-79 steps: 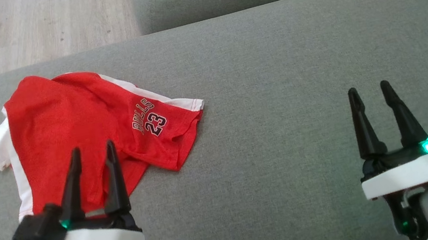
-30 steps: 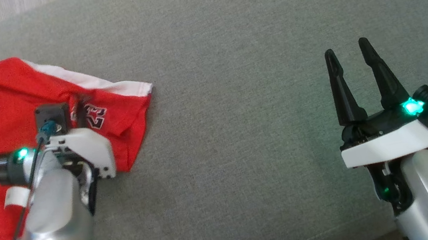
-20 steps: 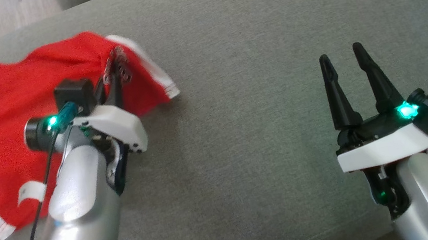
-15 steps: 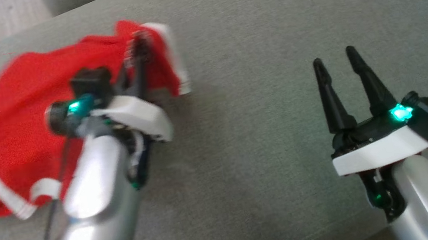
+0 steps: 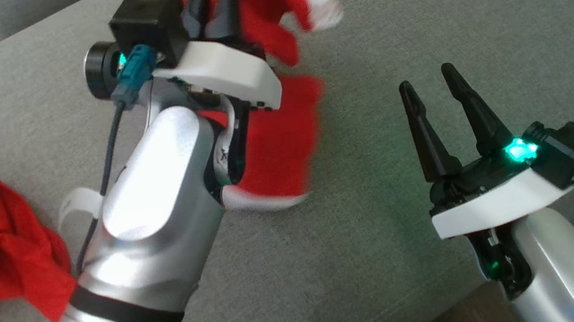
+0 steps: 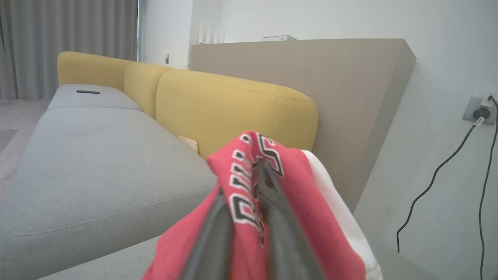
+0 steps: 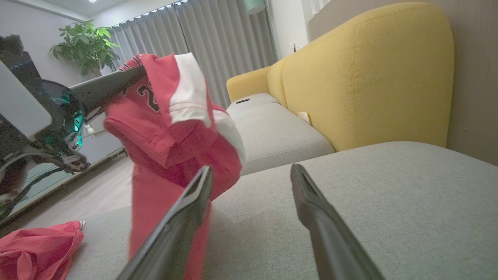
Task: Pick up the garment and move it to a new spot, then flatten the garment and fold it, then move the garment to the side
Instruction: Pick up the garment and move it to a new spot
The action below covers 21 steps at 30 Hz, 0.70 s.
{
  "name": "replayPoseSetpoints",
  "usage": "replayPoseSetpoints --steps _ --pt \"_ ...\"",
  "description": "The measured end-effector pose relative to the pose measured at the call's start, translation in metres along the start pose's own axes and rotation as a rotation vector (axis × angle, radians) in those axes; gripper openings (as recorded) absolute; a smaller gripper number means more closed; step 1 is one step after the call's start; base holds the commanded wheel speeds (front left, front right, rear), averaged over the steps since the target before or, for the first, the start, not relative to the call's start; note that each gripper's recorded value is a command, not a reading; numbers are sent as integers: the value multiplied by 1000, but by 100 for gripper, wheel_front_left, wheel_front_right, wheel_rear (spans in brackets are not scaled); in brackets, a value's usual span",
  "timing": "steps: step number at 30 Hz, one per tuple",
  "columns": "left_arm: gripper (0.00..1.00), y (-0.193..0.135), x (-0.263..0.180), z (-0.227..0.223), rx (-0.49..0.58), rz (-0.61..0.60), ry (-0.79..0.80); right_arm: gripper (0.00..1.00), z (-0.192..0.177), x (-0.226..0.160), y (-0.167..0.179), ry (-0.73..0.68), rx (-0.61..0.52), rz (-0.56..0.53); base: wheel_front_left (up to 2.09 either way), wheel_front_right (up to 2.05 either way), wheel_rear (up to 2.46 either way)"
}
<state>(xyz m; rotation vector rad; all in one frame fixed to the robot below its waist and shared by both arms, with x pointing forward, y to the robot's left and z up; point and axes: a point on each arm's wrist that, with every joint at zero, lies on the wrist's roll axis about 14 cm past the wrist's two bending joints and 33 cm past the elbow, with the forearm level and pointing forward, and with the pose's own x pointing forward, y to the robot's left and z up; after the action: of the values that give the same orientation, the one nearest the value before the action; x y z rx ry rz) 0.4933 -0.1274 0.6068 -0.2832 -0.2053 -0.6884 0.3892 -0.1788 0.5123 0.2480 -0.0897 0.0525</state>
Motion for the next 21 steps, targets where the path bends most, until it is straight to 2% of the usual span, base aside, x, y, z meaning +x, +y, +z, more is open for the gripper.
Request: replayPoseSetpoints --steps 4,9,17,21 --pt "100 1 0 -9 9 7 21 100 0 1 -2 0 5 -6 0 0 0" --pt "100 31 -10 -18 47 79 57 100 -1 7 -2 -5 8 -2 0 0 0" --pt "100 71 -66 -52 112 121 191 100 -1 22 14 -17 -9 53 0 0 0" --pt "100 86 -85 -43 160 147 186 100 0 28 28 -23 -2 96 0 0 0"
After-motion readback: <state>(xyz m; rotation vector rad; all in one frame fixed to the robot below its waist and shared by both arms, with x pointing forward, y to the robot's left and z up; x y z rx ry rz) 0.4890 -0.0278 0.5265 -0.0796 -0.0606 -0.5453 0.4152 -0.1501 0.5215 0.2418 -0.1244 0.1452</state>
